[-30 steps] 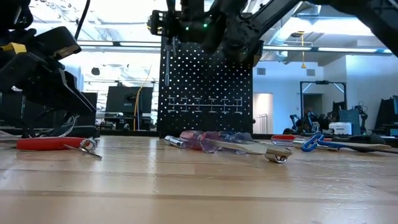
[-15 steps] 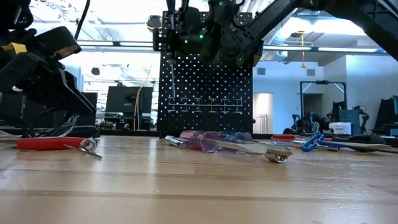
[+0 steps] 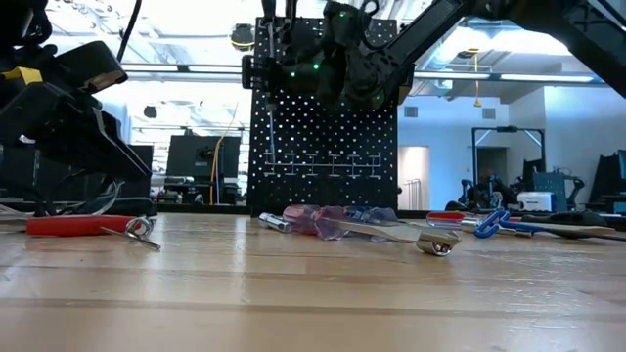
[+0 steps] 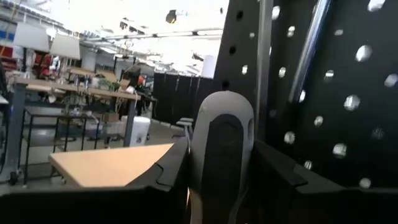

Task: Hang tools onto peg board
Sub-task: Hang the gray screwdriver on the pegboard

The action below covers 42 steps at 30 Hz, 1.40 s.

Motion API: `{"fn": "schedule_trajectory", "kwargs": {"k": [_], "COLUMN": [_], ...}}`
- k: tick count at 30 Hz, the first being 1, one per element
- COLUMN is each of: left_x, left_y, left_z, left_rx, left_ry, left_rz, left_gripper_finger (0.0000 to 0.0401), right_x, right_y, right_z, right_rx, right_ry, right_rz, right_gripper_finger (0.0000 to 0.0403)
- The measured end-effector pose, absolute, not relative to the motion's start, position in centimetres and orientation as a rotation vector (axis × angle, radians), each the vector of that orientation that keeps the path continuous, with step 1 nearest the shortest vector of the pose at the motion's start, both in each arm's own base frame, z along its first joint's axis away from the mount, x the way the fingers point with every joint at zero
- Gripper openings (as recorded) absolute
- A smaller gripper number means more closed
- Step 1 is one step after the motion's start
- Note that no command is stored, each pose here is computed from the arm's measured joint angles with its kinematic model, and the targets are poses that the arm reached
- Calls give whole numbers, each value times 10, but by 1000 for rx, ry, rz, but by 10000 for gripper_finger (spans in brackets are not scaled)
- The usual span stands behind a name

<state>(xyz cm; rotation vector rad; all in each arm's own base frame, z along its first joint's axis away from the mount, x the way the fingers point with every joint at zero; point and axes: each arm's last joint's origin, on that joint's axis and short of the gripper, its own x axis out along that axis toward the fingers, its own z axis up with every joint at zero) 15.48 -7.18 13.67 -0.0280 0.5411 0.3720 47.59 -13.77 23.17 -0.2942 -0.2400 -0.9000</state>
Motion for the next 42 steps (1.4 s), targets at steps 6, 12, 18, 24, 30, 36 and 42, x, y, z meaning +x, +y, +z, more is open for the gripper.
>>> {"fn": "schedule_trajectory", "kwargs": {"k": [6,12,18,24,30,36,42], "left_x": [155,155,155,155,155,155,155], "left_y": [-72,-72,-72,-72,-72,-72,-72], "left_z": [137,137,137,137,137,137,137], "left_rx": [-28,-28,-27,-27,-27,-27,-27], "left_ry": [541,541,541,540,540,539,538], "left_rz": [372,372,373,373,374,376,376], "left_gripper_finger": [185,185,185,185,185,185,185], "right_x": [478,480,480,479,479,481,483], "right_y": [-139,-138,-135,-136,-136,-136,-133], "right_z": [226,222,224,226,219,207,203], "right_rx": [-297,-298,-290,-249,-242,-269,-308], "right_ry": [-173,-127,-160,-206,-224,-199,-187], "right_rz": [-886,-858,-859,-864,-876,-886,-886], "right_gripper_finger": [133,134,135,135,135,135,136]}}
